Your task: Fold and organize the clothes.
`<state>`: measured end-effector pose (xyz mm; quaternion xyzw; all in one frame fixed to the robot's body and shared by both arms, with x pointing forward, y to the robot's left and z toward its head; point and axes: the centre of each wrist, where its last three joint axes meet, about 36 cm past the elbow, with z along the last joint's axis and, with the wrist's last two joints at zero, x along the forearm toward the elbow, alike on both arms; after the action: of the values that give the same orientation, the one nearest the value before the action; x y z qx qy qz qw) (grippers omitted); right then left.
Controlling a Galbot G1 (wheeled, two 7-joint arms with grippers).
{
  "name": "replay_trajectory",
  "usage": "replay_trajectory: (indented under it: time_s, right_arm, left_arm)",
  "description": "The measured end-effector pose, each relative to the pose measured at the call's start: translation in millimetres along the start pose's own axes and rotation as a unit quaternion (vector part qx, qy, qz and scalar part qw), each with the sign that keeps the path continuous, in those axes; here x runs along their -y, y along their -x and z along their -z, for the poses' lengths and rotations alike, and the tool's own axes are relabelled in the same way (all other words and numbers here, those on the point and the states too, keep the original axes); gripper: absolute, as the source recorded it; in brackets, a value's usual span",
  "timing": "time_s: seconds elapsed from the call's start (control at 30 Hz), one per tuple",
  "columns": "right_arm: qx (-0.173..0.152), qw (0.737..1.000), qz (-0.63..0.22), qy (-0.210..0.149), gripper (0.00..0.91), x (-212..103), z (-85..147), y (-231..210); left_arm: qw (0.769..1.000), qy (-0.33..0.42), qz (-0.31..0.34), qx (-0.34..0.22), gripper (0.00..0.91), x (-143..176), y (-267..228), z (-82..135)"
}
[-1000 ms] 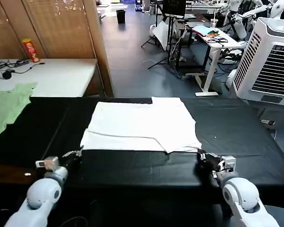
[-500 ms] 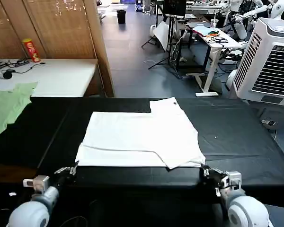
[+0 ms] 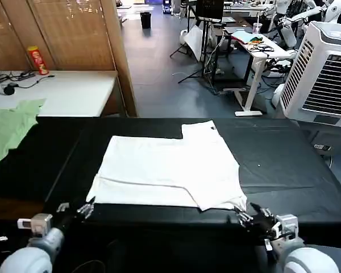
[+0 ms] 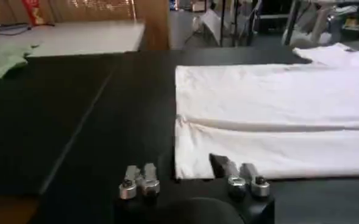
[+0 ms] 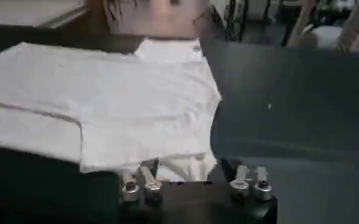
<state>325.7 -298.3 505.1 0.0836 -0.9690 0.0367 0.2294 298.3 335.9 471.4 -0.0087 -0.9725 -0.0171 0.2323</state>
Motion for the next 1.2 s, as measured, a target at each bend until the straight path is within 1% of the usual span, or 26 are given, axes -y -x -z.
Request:
replay_trajectory:
  time_s: [0.07, 0.17, 0.23, 0.33, 0.53, 0.67, 0.77, 0.83, 0.9, 1.1, 1.2]
  right_arm:
    - [0.031, 1.0, -0.004, 0.004, 0.878, 9.4, 7.1, 22.4]
    - [0.067, 0.998, -0.012, 0.011, 0.878, 22.8, 22.8, 62.7]
    - [0.084, 0.996, -0.017, 0.014, 0.878, 30.3, 34.2, 91.0]
    - [0.091, 0.995, -0.02, 0.021, 0.878, 37.8, 50.1, 137.1]
    - [0.073, 0.997, -0.027, 0.027, 0.878, 42.3, 77.6, 208.6]
    - [0.051, 0.998, -0.041, 0.016, 0.878, 38.1, 88.0, 247.0]
    - [0.034, 0.998, -0.043, 0.01, 0.878, 31.5, 95.0, 271.0]
    - [0.02, 0.999, -0.036, 0.016, 0.878, 30.2, 99.6, 284.7]
    - [0.015, 0.999, -0.028, 0.024, 0.878, 27.0, 104.4, 296.0]
    - [-0.003, 0.999, -0.016, 0.04, 0.878, 20.1, 108.9, 324.0]
    - [-0.014, 0.999, -0.017, 0.044, 0.878, 17.4, 107.5, 334.8]
  left_arm:
    - [1.0, -0.006, -0.009, 0.012, 0.878, -1.2, 2.9, 9.2]
    - [0.999, -0.016, -0.022, 0.028, 0.878, -4.3, 17.3, 26.1]
    - [0.998, -0.029, -0.031, 0.039, 0.878, -7.2, 33.1, 39.0]
    - [0.997, -0.043, -0.033, 0.059, 0.878, -14.5, 66.6, 59.5]
    - [0.995, -0.064, -0.033, 0.068, 0.878, -21.3, 144.7, 96.2]
    - [0.995, -0.076, -0.034, 0.054, 0.878, -19.0, 193.1, 115.2]
    - [0.995, -0.083, -0.036, 0.033, 0.878, -17.3, 223.1, 117.9]
    - [0.995, -0.089, -0.045, 0.012, 0.878, -15.8, 241.4, 119.3]
    - [0.994, -0.091, -0.054, -0.004, 0.878, -13.3, 257.0, 120.2]
    - [0.995, -0.083, -0.047, -0.022, 0.878, -12.9, 292.6, 123.9]
    - [0.996, -0.078, -0.043, -0.028, 0.878, -13.7, 304.5, 122.5]
